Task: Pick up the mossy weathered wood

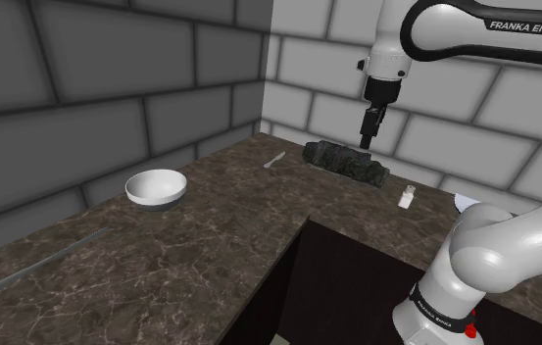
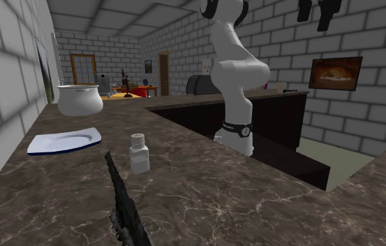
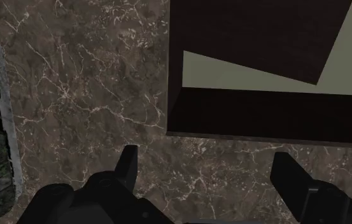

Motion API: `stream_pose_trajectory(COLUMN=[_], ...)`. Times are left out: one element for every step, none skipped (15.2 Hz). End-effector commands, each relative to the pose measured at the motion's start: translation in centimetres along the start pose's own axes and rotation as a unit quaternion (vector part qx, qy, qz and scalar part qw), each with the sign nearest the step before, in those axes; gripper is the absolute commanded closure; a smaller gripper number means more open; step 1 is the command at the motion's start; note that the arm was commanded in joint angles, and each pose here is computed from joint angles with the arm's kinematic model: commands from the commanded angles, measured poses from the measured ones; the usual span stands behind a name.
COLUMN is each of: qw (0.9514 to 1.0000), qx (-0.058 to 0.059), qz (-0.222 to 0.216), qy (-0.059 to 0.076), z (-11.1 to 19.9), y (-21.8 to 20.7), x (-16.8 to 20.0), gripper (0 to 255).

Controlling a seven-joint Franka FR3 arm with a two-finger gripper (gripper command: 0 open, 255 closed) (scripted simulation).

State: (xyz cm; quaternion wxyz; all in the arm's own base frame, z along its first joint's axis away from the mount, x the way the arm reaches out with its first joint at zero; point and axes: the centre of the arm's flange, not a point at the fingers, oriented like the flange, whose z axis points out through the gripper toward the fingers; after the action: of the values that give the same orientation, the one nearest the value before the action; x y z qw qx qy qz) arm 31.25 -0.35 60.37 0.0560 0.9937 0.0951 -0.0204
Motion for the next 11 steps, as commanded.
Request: stream_pose_trajectory(qw=[1.0,1.0,1.0,1.0,0.9999,0.9999,0.9998,0.9997,0.9997,0.9996,0.9995], qx=[0.0,0.003,0.006,0.01,0.013,0.016,0.019,0.022,0.025,0.029,0.032], qz=[0.0,0.0,0.0,-0.001,-0.001,-0.001,-0.001,-0.002,-0.002,-0.002,-0.002], qy=[0.0,0.001,0.001,0.002,0.003,0.003,0.004,0.005,0.006,0.006,0.007], z=[0.0,0.5,0.9,1.4,1.9,2.4,2.9,3.4,3.9,4.4,4.9], y=[0.0,1.3,2.5,3.8,5.0,6.3,7.5,8.7,10.0,11.2,12.4], x=[0.0,0.4,0.8,1.2,1.7,2.1,2.5,2.9,3.3,3.7,4.2], gripper=[0,0,0,0,0,0,0,0,0,0,0])
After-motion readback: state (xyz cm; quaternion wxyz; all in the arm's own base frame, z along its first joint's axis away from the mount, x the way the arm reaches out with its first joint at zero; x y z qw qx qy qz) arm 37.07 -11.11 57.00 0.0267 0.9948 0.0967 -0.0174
